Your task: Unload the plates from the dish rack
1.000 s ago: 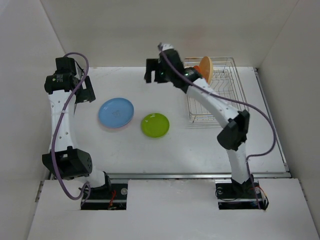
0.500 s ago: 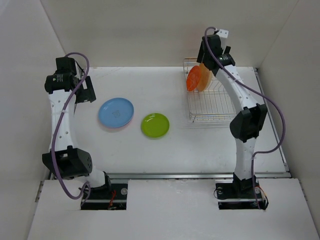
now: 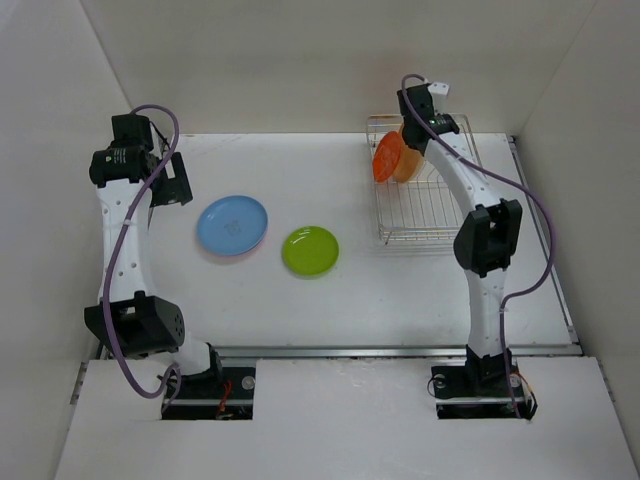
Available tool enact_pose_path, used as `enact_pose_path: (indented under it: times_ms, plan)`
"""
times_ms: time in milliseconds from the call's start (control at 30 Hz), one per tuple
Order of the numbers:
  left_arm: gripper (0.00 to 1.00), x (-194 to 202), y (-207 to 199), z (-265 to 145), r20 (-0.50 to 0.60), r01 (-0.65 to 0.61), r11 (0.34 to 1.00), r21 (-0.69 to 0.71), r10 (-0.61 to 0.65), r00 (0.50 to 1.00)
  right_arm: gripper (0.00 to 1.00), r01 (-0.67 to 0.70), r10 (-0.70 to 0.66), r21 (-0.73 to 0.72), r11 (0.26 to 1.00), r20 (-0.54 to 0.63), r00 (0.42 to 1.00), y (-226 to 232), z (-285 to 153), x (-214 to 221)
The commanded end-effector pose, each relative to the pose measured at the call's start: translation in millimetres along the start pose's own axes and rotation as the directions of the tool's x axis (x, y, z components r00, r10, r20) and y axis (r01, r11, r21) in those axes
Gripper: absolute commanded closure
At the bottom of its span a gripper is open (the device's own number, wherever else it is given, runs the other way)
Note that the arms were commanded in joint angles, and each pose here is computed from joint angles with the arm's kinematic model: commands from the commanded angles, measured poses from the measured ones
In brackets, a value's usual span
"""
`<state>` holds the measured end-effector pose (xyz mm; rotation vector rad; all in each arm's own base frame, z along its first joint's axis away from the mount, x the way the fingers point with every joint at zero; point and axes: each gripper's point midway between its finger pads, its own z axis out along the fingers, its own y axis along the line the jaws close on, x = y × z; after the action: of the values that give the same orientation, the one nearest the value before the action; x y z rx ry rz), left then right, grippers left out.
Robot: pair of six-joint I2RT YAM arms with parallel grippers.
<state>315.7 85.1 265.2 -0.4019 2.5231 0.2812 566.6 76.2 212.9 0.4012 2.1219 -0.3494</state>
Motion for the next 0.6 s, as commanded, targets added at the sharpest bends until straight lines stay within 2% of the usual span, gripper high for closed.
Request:
enact_pose_path:
  times_ms: [0,133,200,367,467,567]
  plan:
    - [0.0,1,-1,-3,-0.002,-0.011,1.0,0.013,0.011,1.0,0.89,-0.072,0.07,0.022,0.997,0.09,0.993,-18,-24,-39]
    - [0.0,1,-3,-3,-0.003,-0.011,1.0,0.024,0.011,1.0,0.95,-0.087,0.077,0.056,0.995,0.158,0.984,-38,-48,-66]
    - [0.0,1,-5,-3,-0.003,-0.02,0.999,0.036,0.02,1.0,1.0,-0.104,0.075,0.124,0.987,0.214,0.974,-55,-64,-82]
    - [0.0,4,-8,-4,-0.014,-0.022,0.998,0.055,0.022,1.0,1.0,-0.139,0.037,0.26,0.956,0.362,0.931,-102,-124,-134]
    - [0.0,4,-12,-7,-0.015,-0.03,0.996,0.08,0.032,0.999,1.0,-0.2,0.016,0.387,0.9,0.43,0.903,-138,-158,-154]
    - [0.0,5,-23,-8,-0.015,-0.053,0.987,0.15,0.056,0.998,1.0,-0.201,-0.006,0.42,0.885,0.443,0.896,-148,-181,-159]
